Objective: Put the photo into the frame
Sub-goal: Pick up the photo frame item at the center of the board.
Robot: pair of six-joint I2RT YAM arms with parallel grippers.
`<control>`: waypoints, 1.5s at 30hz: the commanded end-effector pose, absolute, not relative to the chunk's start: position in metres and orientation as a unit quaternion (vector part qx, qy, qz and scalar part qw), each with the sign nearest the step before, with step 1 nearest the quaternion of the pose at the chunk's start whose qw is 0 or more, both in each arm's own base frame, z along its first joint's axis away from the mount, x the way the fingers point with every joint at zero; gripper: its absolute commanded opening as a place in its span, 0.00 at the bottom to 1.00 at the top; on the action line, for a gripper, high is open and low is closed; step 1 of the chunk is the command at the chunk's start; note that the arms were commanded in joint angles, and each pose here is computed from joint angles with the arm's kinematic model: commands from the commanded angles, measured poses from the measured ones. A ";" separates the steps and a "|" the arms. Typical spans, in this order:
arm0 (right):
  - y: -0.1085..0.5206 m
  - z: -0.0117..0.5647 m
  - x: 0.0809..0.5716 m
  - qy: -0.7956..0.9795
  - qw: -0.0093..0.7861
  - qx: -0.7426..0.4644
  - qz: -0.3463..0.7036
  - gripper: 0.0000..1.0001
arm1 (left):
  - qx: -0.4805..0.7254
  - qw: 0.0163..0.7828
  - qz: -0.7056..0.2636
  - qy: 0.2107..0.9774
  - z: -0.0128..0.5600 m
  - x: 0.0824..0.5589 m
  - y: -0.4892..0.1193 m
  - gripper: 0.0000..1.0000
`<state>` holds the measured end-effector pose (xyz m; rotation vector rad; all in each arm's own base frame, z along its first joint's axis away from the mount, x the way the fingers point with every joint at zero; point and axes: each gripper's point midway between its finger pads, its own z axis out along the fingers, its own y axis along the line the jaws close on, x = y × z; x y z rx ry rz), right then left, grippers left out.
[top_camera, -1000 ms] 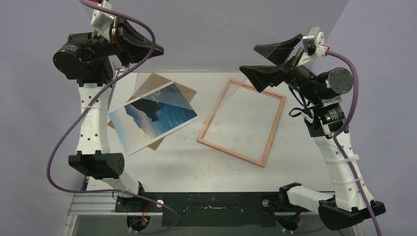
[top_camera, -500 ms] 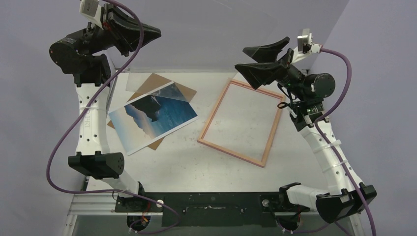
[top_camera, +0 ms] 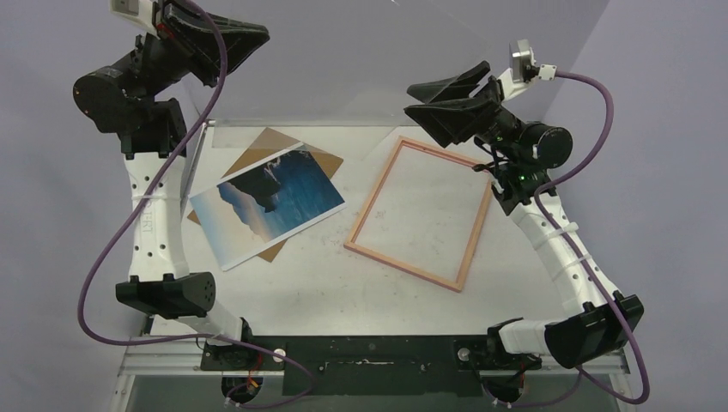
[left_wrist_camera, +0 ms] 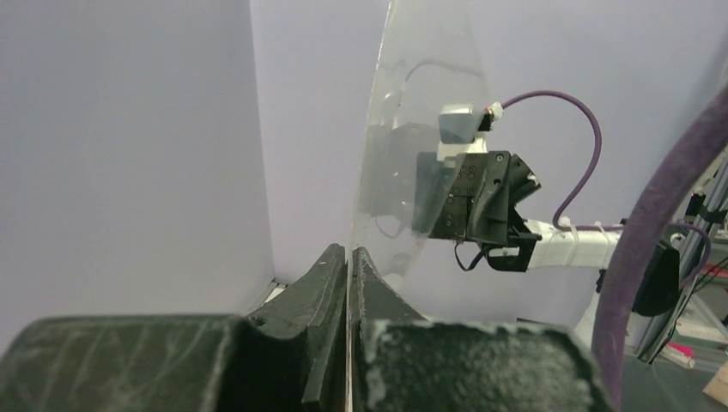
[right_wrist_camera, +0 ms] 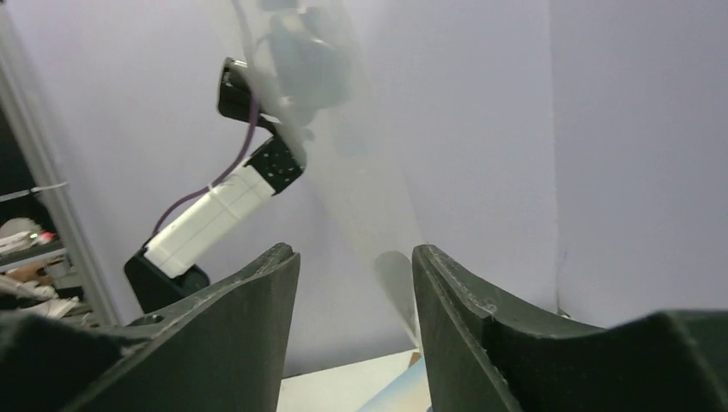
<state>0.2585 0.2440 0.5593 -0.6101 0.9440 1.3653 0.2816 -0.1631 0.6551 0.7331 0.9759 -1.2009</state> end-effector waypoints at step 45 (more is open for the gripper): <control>0.229 0.596 0.280 0.448 0.628 -0.150 0.619 0.00 | 0.111 0.685 -0.543 0.473 0.623 0.353 -0.110 0.80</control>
